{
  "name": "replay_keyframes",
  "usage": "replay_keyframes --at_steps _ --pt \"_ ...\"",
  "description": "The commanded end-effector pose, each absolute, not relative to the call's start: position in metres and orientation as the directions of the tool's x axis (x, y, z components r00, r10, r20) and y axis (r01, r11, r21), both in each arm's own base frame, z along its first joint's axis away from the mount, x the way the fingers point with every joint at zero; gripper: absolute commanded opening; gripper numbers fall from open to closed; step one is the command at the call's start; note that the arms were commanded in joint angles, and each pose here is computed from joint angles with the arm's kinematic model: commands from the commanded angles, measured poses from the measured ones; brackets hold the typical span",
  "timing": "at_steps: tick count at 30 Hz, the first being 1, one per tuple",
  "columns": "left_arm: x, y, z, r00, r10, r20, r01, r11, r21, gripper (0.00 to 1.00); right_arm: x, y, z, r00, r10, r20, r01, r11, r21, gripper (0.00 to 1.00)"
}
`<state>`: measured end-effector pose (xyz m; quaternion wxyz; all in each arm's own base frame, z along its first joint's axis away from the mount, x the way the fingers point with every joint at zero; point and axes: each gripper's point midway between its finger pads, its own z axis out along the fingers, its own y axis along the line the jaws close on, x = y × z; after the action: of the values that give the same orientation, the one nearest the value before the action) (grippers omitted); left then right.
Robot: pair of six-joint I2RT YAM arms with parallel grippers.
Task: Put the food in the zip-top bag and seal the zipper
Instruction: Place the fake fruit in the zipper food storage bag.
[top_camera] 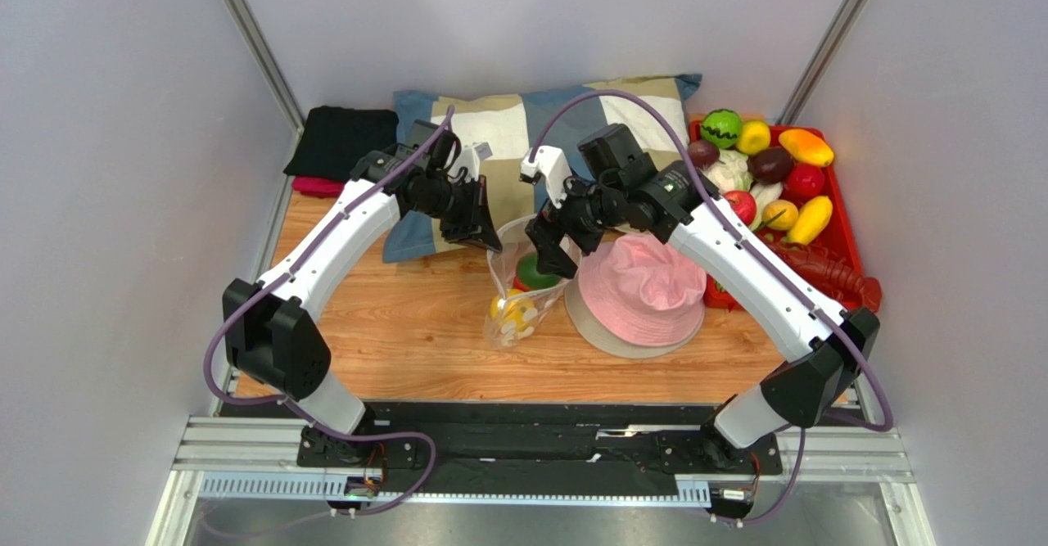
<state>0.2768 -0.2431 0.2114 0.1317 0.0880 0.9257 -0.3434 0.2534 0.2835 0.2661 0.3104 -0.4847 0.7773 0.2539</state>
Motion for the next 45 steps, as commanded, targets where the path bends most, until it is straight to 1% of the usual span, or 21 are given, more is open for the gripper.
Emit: replay_keyframes --at_steps 1,5,8,9,11,12,13,15,16,17,18,20,25,27,32,38,40,43,44,45 --pt "0.276 -0.245 0.226 -0.935 0.072 -0.348 0.288 0.727 -0.623 0.00 0.262 0.277 0.298 -0.294 -0.569 -0.768 -0.903 0.430 0.027 1.00" --pt "0.276 -0.244 0.227 -0.932 0.074 -0.354 0.294 0.728 -0.620 0.00 0.289 0.253 0.325 -0.342 -0.481 -0.807 -0.850 0.524 0.048 1.00" --pt "0.276 -0.245 0.228 -0.931 0.075 -0.357 0.297 0.724 -0.623 0.00 0.319 0.217 0.331 -0.418 -0.415 -0.808 -0.778 0.623 0.082 1.00" --pt "0.276 -0.245 0.228 -0.932 0.074 -0.354 0.295 0.723 -0.625 0.00 0.332 0.195 0.331 -0.457 -0.374 -0.807 -0.740 0.663 0.112 1.00" --pt "0.276 -0.245 0.229 -0.932 0.074 -0.356 0.296 0.723 -0.625 0.00 0.348 0.170 0.330 -0.517 -0.312 -0.797 -0.676 0.720 0.157 1.00" --pt "0.276 -0.246 0.229 -0.932 0.075 -0.355 0.297 0.721 -0.627 0.00 0.359 0.144 0.330 -0.549 -0.262 -0.794 -0.623 0.761 0.181 1.00" --pt "0.276 -0.246 0.228 -0.933 0.076 -0.353 0.296 0.720 -0.628 0.00 0.366 0.131 0.330 -0.561 -0.237 -0.793 -0.596 0.781 0.188 0.99" --pt "0.276 -0.246 0.228 -0.934 0.076 -0.349 0.293 0.719 -0.630 0.00 0.384 0.092 0.320 -0.605 -0.174 -0.777 -0.505 0.838 0.206 0.96" --pt "0.276 -0.247 0.228 -0.935 0.076 -0.347 0.293 0.719 -0.631 0.00 0.389 0.083 0.317 -0.613 -0.164 -0.773 -0.485 0.851 0.203 0.93" --pt "0.276 -0.247 0.228 -0.934 0.075 -0.348 0.293 0.717 -0.632 0.00 0.396 0.063 0.311 -0.626 -0.141 -0.767 -0.437 0.878 0.196 0.88" --pt "0.277 -0.247 0.227 -0.935 0.075 -0.347 0.292 0.717 -0.632 0.00 0.405 0.042 0.299 -0.647 -0.125 -0.752 -0.375 0.911 0.172 0.85" --pt "0.277 -0.248 0.227 -0.936 0.076 -0.345 0.292 0.716 -0.634 0.00 0.411 0.024 0.285 -0.663 -0.146 -0.734 -0.349 0.928 0.130 0.79" --pt "0.277 -0.248 0.225 -0.936 0.078 -0.343 0.292 0.716 -0.634 0.00 0.417 -0.015 0.244 -0.740 -0.113 -0.663 -0.259 0.958 0.125 0.73" --pt "0.277 -0.248 0.224 -0.937 0.078 -0.340 0.290 0.716 -0.635 0.00 0.424 -0.023 0.237 -0.740 -0.104 -0.665 -0.243 0.963 0.120 0.70" --pt "0.278 -0.249 0.223 -0.939 0.077 -0.336 0.287 0.716 -0.637 0.00 0.438 -0.019 0.206 -0.767 -0.075 -0.637 -0.238 0.956 0.174 0.65" --pt "0.277 -0.248 0.222 -0.938 0.084 -0.335 0.289 0.721 -0.630 0.00 0.452 -0.016 0.185 -0.772 -0.066 -0.632 -0.252 0.945 0.209 0.61" --pt "0.276 -0.247 0.221 -0.937 0.087 -0.338 0.293 0.721 -0.628 0.00 0.443 -0.017 0.183 -0.786 -0.081 -0.613 -0.259 0.943 0.207 0.62" --pt "0.276 -0.246 0.222 -0.937 0.084 -0.339 0.292 0.721 -0.628 0.00 0.419 -0.023 0.183 -0.797 -0.135 -0.588 -0.281 0.946 0.164 0.71" --pt "0.275 -0.247 0.222 -0.937 0.085 -0.338 0.293 0.719 -0.631 0.00 0.413 -0.029 0.182 -0.797 -0.175 -0.578 -0.294 0.948 0.118 0.75" --pt "0.276 -0.247 0.222 -0.938 0.084 -0.337 0.291 0.718 -0.632 0.00 0.404 -0.032 0.180 -0.806 -0.192 -0.559 -0.296 0.950 0.101 0.76"
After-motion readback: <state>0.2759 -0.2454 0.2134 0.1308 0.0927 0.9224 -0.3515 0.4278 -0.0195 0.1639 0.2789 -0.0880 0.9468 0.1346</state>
